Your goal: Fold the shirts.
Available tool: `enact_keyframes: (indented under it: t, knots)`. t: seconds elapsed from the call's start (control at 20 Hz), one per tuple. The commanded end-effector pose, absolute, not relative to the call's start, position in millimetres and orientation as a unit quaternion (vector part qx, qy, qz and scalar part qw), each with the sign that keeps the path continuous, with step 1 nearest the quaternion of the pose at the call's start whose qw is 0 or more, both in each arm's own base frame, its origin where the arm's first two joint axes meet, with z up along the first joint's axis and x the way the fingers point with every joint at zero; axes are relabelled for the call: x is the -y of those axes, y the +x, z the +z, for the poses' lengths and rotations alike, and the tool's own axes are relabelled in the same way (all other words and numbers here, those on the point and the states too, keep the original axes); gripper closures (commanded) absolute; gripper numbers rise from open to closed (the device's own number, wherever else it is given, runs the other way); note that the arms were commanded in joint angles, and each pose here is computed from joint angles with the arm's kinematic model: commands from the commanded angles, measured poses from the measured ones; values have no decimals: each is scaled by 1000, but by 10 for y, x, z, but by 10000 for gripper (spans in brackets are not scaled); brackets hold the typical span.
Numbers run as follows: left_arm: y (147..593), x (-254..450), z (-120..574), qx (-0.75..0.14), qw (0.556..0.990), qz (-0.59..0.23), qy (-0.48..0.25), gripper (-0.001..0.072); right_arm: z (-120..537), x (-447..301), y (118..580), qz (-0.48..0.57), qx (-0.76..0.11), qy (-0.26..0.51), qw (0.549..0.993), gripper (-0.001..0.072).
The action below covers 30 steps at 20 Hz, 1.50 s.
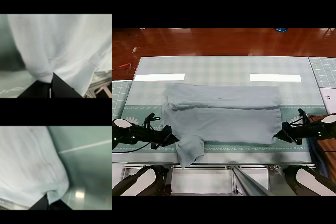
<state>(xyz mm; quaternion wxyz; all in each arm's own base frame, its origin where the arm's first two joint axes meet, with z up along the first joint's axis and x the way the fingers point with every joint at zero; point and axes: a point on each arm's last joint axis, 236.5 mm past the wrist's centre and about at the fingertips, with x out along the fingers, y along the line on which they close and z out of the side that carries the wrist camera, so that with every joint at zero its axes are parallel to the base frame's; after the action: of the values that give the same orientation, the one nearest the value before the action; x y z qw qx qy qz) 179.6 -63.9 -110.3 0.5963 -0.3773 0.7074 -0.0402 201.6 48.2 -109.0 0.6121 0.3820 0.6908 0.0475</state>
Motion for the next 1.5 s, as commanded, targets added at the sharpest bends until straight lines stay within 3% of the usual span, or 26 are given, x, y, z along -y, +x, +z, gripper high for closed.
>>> enact_keyframes:
  t: [0.0,0.2,0.35,0.85,1.25,1.3,1.35,1.4,1.45]
  knots:
    - [2118,583,-829,-684,623,-60,-376,688,-839,-497,2182,86,-663,387,635,687]
    - [2832,412,-288,-612,695,-81,-368,688,-505,-336,2585,95,-621,378,680,687]
    - [3244,380,-92,-591,720,-94,-352,688,-320,-223,2922,98,-592,378,705,687]
    - [4325,503,-327,-611,702,-101,-353,688,-380,-181,4166,113,-558,376,732,687]
    - [4854,522,-459,-599,715,-107,-345,688,-646,-174,4558,109,-559,379,730,687]
    - [4879,548,-509,-597,718,-109,-340,659,-681,-162,4601,104,-554,386,730,686]
    - [4893,569,-551,-598,720,-111,-336,494,-713,-133,4656,96,-546,391,734,607]
    - [4896,573,-566,-598,720,-112,-335,239,-712,-104,4704,88,-538,397,738,396]
    - [4904,533,-546,-597,720,-110,-336,197,-673,-107,4741,89,-531,402,740,299]
